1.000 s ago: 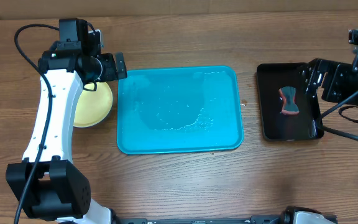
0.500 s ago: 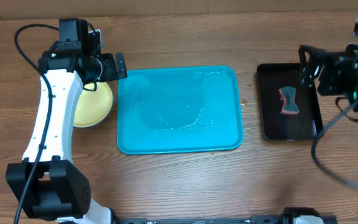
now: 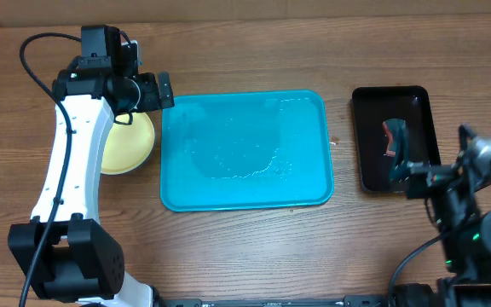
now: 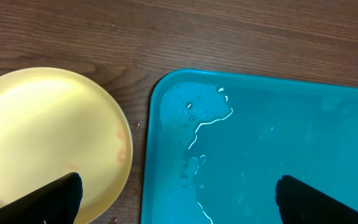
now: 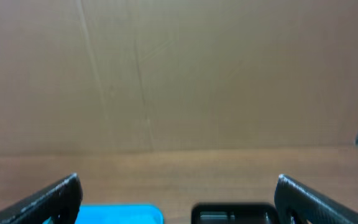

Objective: Clean dirty plates on tray and stack at the side

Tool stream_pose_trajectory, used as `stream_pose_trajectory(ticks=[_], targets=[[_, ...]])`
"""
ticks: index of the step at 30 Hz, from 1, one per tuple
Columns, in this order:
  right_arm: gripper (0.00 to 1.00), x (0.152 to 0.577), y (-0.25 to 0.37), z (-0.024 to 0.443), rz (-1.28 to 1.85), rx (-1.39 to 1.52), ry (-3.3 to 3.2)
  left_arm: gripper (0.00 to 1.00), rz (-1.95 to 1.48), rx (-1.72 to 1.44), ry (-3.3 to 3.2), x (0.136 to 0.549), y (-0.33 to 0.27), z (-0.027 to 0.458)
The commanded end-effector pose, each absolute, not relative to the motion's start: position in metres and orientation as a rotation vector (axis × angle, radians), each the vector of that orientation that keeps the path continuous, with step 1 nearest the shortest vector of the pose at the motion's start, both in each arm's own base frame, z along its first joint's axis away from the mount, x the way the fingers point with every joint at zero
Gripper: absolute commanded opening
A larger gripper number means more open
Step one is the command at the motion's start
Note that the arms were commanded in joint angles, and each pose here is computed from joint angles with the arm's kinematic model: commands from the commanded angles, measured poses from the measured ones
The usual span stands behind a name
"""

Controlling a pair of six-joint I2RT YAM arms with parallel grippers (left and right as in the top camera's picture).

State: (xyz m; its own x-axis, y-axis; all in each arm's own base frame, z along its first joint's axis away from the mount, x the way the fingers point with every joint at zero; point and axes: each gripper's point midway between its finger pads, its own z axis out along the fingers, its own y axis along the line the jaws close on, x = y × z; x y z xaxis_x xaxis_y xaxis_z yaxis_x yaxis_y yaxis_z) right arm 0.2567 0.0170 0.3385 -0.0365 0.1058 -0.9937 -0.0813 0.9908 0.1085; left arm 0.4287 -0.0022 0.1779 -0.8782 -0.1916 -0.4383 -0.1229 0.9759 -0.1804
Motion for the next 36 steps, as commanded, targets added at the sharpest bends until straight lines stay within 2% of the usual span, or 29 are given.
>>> stream_pose_trajectory(ticks=[1, 15, 21, 24, 36], targets=[[1.0, 0.25, 0.018, 0.299, 0.168, 0.031, 1.549, 1.0, -0.2, -0.207, 2.638, 0.432, -0.004, 0.184], [1.0, 0.243, 0.019, 0.215, 0.178, 0.023, 1.411, 1.0, -0.199, -0.207, 2.638, 0.432, -0.004, 0.184], [1.0, 0.245, 0.019, 0.197, 0.178, 0.031, 1.488, 1.0, -0.199, -0.207, 2.638, 0.432, -0.004, 0.184], [1.0, 0.245, 0.025, 0.169, 0.21, 0.019, 1.599, 1.0, -0.2, -0.208, 2.638, 0.432, -0.004, 0.184], [1.0, 0.245, 0.024, 0.17, 0.216, 0.025, 1.595, 1.0, -0.2, -0.206, 2.638, 0.432, -0.005, 0.184]])
